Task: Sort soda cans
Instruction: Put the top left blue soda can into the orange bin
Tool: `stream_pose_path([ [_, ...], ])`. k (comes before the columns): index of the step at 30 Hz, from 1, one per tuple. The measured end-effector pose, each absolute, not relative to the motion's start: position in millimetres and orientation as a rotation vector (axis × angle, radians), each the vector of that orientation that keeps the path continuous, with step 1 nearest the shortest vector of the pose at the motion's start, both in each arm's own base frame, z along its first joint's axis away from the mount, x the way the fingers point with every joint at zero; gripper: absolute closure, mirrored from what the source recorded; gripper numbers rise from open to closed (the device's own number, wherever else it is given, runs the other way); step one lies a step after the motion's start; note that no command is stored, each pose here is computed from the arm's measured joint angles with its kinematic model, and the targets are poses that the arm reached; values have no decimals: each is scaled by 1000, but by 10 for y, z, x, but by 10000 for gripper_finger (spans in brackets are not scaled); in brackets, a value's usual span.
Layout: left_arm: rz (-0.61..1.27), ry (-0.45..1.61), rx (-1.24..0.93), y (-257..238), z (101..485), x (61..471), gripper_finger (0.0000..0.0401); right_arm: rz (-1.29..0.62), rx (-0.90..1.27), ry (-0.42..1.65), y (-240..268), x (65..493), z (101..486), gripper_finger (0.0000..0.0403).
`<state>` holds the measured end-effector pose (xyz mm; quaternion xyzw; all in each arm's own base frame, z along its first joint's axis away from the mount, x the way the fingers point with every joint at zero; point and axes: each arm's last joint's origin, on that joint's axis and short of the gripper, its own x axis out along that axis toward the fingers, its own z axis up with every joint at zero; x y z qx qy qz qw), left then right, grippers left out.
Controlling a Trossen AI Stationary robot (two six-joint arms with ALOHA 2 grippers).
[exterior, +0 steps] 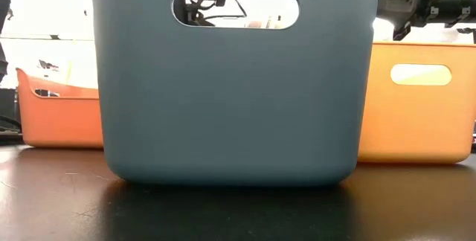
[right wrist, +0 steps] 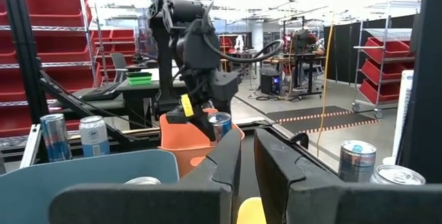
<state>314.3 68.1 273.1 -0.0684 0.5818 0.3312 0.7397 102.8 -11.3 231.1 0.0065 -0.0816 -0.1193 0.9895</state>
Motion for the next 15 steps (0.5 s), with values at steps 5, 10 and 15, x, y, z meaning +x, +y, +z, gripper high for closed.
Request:
stream_pose_path([
  [5,703,1273,-140,687,2625,3152,160,-238,13,-163,-111,1028,2310,341],
  [10,675,1245,-124,693,2580,3184,160,-238,13,-164,-111,1028,2311,341],
  [15,671,1249,-131,733,2482,3166,160,-238,12,-164,-111,1028,2311,341],
])
